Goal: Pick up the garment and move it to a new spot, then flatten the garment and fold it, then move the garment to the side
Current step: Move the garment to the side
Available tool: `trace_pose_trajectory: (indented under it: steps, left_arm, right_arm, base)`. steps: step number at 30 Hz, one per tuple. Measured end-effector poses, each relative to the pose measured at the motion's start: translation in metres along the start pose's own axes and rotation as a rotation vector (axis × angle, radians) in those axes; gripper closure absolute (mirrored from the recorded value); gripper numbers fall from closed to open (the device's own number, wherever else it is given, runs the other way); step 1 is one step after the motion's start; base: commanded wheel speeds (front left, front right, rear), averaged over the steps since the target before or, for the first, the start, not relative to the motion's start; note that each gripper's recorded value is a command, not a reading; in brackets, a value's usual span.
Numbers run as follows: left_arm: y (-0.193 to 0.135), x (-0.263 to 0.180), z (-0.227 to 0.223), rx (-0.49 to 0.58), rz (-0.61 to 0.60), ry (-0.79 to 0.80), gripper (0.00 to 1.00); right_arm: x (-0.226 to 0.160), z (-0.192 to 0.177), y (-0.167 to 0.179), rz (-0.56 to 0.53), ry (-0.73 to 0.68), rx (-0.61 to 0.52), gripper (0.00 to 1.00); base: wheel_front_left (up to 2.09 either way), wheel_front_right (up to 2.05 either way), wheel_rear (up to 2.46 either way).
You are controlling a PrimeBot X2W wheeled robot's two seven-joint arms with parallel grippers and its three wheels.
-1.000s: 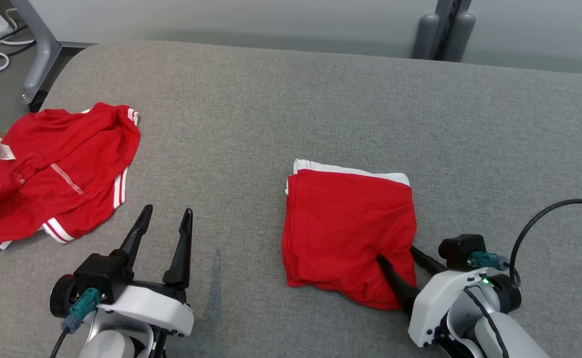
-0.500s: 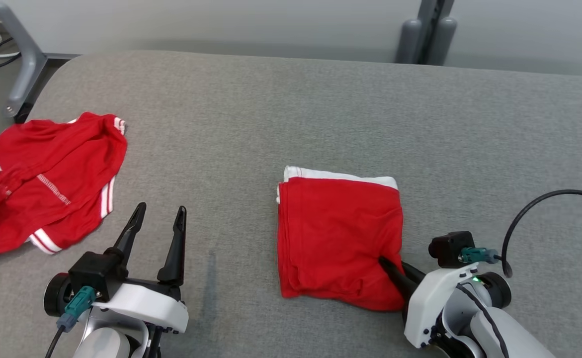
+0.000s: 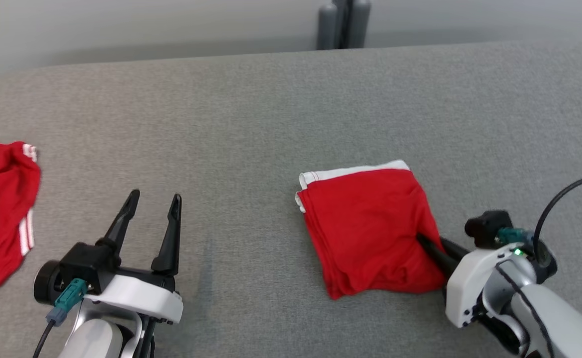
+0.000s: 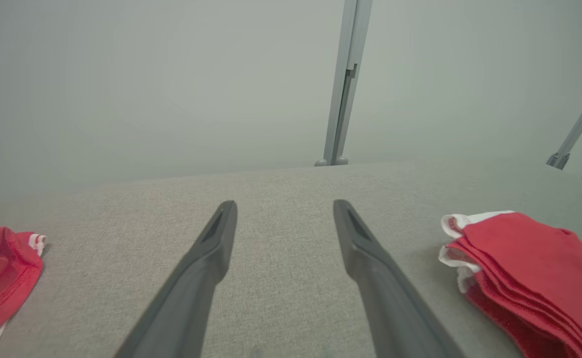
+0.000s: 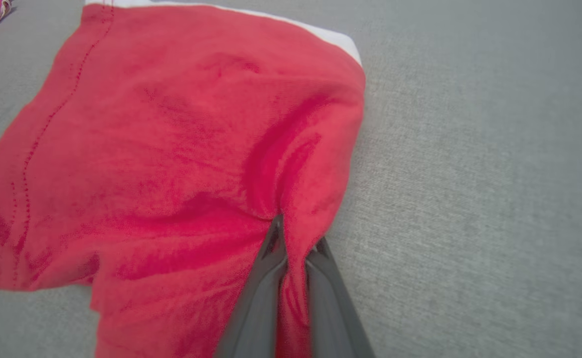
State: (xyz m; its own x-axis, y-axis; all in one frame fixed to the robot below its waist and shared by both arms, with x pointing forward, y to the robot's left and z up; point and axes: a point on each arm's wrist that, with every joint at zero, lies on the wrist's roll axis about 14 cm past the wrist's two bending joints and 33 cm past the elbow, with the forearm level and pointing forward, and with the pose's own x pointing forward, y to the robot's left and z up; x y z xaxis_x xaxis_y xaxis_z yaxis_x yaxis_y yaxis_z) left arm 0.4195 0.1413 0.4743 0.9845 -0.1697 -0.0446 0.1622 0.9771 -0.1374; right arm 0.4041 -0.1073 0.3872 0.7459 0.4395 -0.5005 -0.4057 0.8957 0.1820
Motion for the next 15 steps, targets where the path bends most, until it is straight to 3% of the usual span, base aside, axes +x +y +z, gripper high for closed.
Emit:
trace_pose_trajectory:
  steps: [7,15]
  left_arm:
    - [-0.027,0.036,-0.011,0.024,-0.124,0.025,0.00]
    - [-0.059,0.077,-0.032,0.036,-0.268,0.055,0.00]
  right_arm:
    - [-0.011,0.001,-0.068,-0.125,0.012,-0.056,1.00]
    - [-0.058,-0.007,-0.190,-0.399,0.081,-0.108,1.00]
  base:
    - [0.00,0.00,0.00]
    - [0.00,0.00,0.00]
